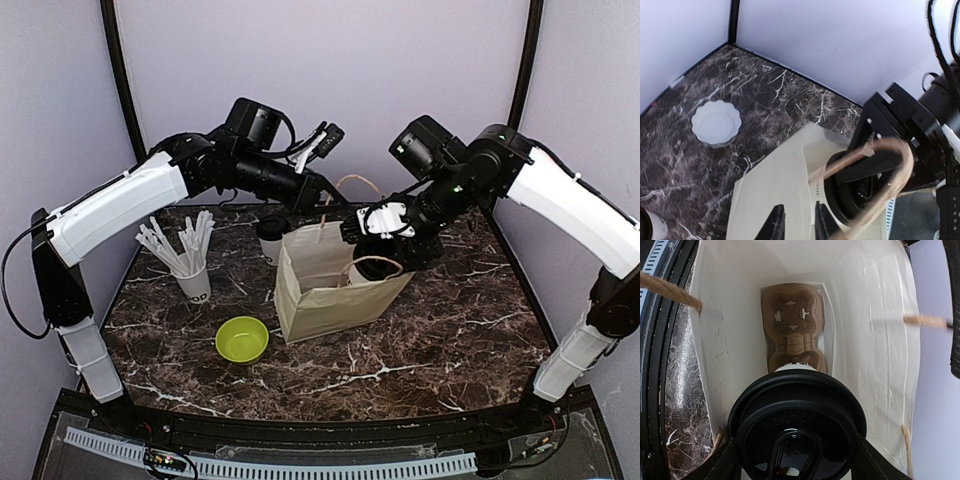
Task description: Pack the takeout coffee
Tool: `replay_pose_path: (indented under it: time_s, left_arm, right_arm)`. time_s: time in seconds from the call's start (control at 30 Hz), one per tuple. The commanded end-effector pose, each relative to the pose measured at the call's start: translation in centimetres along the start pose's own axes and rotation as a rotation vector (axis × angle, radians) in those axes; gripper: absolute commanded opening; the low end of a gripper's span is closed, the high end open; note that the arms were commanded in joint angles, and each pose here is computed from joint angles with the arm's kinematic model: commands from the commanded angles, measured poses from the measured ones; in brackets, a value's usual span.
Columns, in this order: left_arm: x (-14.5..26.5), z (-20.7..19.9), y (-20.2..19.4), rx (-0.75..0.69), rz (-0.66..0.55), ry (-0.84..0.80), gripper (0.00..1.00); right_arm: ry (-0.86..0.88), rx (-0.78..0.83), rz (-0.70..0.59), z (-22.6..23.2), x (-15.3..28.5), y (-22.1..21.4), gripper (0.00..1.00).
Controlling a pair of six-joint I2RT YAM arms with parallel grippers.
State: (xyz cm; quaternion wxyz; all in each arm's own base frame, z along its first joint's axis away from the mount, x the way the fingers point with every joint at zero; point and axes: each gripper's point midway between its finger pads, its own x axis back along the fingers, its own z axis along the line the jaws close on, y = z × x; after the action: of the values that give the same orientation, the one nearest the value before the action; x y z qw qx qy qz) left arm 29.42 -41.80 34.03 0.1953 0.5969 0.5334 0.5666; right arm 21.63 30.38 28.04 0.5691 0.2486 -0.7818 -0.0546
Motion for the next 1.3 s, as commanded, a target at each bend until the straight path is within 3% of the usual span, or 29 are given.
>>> replay_pose_path:
  time_s: [0.0,0.27,0.43,0.63,0.87,1.27]
  left_arm:
    - [2.7,-0.1,-0.4,-0.015,0.013,0.07,0.35]
    - [7.8,-3.5,1.9,-0.172,-0.093,0.082,0.72]
    - [9.9,-2.2,2.6,-0.234,-0.173,0.208,0.83]
    - [7.6,4.5,0.1,-0.179,-0.102,0.392,0.82]
    - [4.9,9.6,-3.2,-0.115,-0.059,0.417,0.81]
    - [-0.4,10.7,-7.5,-0.078,0.059,0.283,0.79]
  right_arm:
    - [0.054,0.058,0.029,2.0,-0.2,0.5,0.56]
    - [0.14,0.132,-0.006,5.6,0.3,3.3,0.56]
    - [0.189,0.176,-0.021,7.9,-0.2,5.3,0.55]
    - [0.134,0.163,0.056,7.7,-2.4,4.9,0.53]
    - [0.021,0.164,0.136,6.5,-4.1,2.7,0.52]
    - [-0.2,0.226,0.136,5.3,-4.3,1.3,0.53]
